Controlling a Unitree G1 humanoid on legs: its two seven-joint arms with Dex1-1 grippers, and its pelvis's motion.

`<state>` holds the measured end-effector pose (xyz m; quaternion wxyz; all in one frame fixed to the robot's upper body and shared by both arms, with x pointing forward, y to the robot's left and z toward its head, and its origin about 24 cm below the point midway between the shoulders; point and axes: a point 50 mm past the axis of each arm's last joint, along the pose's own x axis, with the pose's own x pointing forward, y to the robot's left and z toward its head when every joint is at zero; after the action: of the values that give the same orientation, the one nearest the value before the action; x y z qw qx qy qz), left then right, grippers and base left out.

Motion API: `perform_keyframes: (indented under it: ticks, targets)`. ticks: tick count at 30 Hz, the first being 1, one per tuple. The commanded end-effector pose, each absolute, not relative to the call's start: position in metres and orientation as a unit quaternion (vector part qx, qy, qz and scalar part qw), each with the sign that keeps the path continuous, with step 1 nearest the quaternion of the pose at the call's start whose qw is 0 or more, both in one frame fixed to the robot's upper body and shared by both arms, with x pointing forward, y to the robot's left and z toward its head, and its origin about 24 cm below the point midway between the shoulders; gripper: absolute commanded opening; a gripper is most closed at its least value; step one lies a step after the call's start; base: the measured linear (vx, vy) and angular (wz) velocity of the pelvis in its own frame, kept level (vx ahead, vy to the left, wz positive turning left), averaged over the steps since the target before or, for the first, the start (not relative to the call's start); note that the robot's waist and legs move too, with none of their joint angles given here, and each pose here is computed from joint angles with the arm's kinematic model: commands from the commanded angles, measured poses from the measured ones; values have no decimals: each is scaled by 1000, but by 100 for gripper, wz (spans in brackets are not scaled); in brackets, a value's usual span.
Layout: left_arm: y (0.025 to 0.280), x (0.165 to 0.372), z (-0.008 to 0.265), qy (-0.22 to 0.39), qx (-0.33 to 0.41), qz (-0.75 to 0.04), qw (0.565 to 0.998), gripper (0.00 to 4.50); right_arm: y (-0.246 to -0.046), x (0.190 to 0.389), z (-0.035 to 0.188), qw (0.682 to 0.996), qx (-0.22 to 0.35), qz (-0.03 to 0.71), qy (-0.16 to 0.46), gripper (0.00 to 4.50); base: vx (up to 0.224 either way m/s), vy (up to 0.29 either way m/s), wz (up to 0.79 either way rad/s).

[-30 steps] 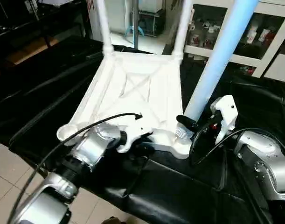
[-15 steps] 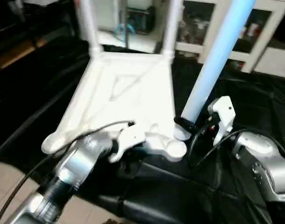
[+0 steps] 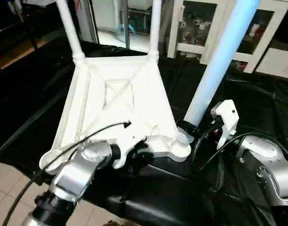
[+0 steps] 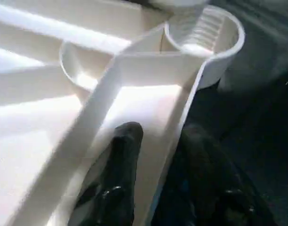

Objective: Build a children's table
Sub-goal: Pick table leg

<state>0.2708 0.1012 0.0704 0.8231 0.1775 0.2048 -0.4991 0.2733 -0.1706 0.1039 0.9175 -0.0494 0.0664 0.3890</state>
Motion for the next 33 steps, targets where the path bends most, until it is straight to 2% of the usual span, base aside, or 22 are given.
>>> perform_keyframes:
  ticks: [1, 11, 15, 19, 26, 27, 30, 33]
  targets:
    - [104, 275, 84, 185, 192, -499, 825, 205, -173, 275, 113, 916, -62, 393, 50, 188, 0, 0, 0]
    - [100, 277, 71, 225, 218, -554, 771, 205, -172, 274, 110, 916, -59, 392, 55, 188, 0, 0, 0]
    - [94, 278, 64, 234, 201, -561, 768, 205, -172, 273, 110, 918, -59, 389, 54, 188, 0, 0, 0]
    - [95, 287, 54, 237, 222, -546, 772, 205, -170, 268, 111, 917, -54, 391, 53, 188, 0, 0, 0]
    - [97, 295, 55, 232, 231, -551, 768, 205, -173, 265, 112, 918, -50, 390, 54, 188, 0, 0, 0]
    - [98, 297, 55, 233, 233, -553, 765, 189, -173, 264, 111, 918, -50, 389, 55, 188, 0, 0, 0]
    - [100, 296, 53, 242, 236, -572, 747, 180, -174, 264, 110, 920, -48, 384, 55, 188, 0, 0, 0]
    - [101, 294, 50, 248, 240, -579, 739, 145, -173, 264, 111, 921, -48, 384, 54, 188, 0, 0, 0]
